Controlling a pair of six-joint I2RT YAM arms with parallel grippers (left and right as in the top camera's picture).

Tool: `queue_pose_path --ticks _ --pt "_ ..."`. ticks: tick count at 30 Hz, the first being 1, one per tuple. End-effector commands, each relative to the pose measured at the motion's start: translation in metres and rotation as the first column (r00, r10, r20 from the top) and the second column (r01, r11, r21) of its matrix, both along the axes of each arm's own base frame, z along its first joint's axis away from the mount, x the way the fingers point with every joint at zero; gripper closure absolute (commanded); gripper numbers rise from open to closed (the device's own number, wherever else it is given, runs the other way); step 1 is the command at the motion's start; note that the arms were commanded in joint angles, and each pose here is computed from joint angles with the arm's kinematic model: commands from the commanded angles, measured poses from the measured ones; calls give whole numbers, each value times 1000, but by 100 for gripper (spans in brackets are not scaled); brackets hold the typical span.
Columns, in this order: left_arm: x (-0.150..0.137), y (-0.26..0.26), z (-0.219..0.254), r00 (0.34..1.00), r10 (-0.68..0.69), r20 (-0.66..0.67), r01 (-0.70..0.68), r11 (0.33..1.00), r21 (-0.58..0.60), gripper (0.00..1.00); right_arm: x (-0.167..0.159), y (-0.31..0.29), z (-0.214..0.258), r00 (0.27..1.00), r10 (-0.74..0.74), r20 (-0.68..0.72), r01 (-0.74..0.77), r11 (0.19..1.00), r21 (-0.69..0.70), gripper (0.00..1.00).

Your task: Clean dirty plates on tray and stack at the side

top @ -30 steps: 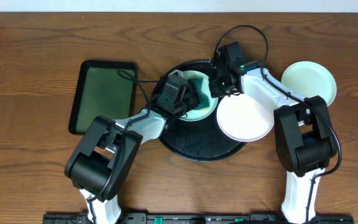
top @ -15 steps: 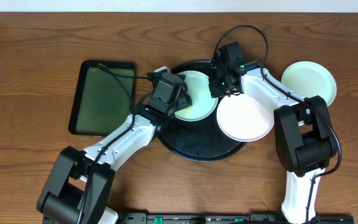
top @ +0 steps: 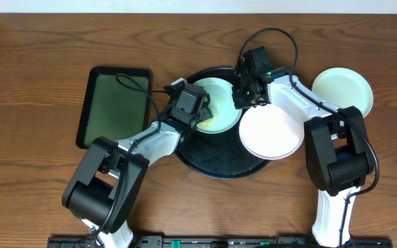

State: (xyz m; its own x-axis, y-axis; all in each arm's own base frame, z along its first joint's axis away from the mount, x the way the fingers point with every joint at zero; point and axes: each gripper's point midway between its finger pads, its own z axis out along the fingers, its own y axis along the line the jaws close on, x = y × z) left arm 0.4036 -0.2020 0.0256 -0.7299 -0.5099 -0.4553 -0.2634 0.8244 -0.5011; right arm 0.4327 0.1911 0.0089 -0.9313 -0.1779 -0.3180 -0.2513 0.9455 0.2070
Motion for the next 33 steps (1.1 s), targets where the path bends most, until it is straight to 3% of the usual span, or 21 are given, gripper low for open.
queue_pose_path --ticks 1,8,14,21,26,30,33 --pt "-6 -24 -7 997 -62 -46 56 991 -121 92 -7 7 -10 999 13 -36 -12 1000 10 99" --pt "-18 -71 19 961 -276 9 264 911 -317 92 -7 7 -10 999 13 -36 -12 1000 10 99" --pt "-24 -74 20 936 -352 25 342 889 -304 93 -7 7 -10 999 13 -36 -12 1000 10 99" --pt "-8 -26 33 968 -251 -1 241 934 -263 93 -2 6 -2 1000 7 -17 -7 1000 17 99" --pt "-1 20 64 976 -212 45 217 957 -190 92 9 9 31 997 24 71 -27 999 40 99" --pt "-2 72 93 991 -107 75 111 992 -55 93 16 15 76 975 90 203 -98 995 31 99" --pt "-10 131 116 991 75 107 -87 990 115 93 20 8 111 944 104 313 -90 994 -61 99"
